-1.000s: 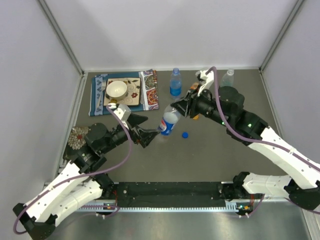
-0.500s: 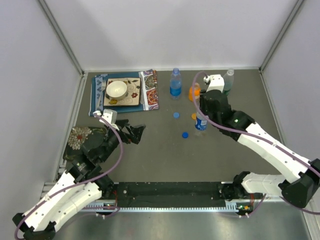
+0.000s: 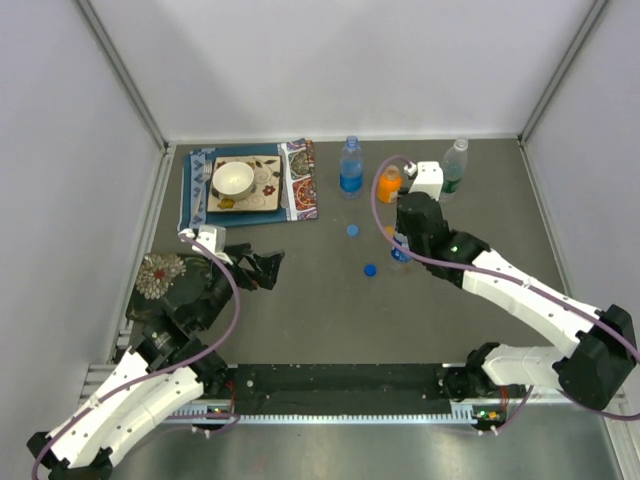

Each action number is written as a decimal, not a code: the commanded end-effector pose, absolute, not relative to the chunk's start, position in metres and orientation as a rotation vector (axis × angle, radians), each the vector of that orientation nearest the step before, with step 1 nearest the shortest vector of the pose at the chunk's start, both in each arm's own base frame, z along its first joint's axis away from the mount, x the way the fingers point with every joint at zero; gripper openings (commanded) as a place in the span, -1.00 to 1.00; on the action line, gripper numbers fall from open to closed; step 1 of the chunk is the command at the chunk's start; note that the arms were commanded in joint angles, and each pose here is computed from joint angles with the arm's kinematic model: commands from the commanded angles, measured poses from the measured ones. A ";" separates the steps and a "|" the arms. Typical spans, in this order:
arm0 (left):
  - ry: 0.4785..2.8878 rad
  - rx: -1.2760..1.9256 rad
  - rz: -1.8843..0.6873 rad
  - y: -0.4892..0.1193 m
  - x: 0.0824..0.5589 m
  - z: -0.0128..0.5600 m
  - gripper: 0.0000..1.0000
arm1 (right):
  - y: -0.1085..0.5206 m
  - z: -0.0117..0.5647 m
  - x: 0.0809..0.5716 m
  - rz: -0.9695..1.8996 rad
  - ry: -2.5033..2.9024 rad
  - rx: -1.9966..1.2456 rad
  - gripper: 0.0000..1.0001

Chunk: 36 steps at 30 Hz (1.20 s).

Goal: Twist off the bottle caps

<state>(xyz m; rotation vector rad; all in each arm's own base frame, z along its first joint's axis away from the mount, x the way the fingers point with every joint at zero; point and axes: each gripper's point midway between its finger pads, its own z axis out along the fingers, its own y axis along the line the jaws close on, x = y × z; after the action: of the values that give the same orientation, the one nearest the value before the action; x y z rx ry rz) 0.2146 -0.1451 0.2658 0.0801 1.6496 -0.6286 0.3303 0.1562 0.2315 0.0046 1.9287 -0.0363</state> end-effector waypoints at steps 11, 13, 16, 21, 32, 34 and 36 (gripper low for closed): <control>1.607 0.071 -0.675 -0.149 0.214 0.275 0.97 | 0.161 0.227 0.331 0.029 1.892 0.031 -0.86; 1.605 0.073 -0.677 -0.150 0.214 0.276 0.97 | 0.160 0.228 0.329 0.038 1.896 0.030 -0.73; 1.606 0.079 -0.686 -0.152 0.214 0.276 0.97 | 0.159 0.230 0.326 0.040 1.902 0.027 -0.45; 1.606 0.087 -0.688 -0.153 0.214 0.277 0.97 | 0.159 0.232 0.323 0.047 1.904 0.026 -0.34; 1.611 0.088 -0.691 -0.153 0.213 0.277 0.97 | 0.162 0.233 0.317 0.074 1.918 0.010 0.02; 1.612 0.089 -0.697 -0.154 0.212 0.278 0.97 | 0.162 0.234 0.316 0.078 1.917 0.012 0.05; 1.610 0.089 -0.698 -0.154 0.212 0.278 0.97 | 0.162 0.234 0.315 0.081 1.919 0.013 0.07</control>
<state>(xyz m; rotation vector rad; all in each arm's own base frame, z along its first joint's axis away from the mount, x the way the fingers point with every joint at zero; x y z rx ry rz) 0.2122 -0.1509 0.2656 0.0910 1.6498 -0.6667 0.3201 0.1598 0.2201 -0.0067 1.9460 0.0315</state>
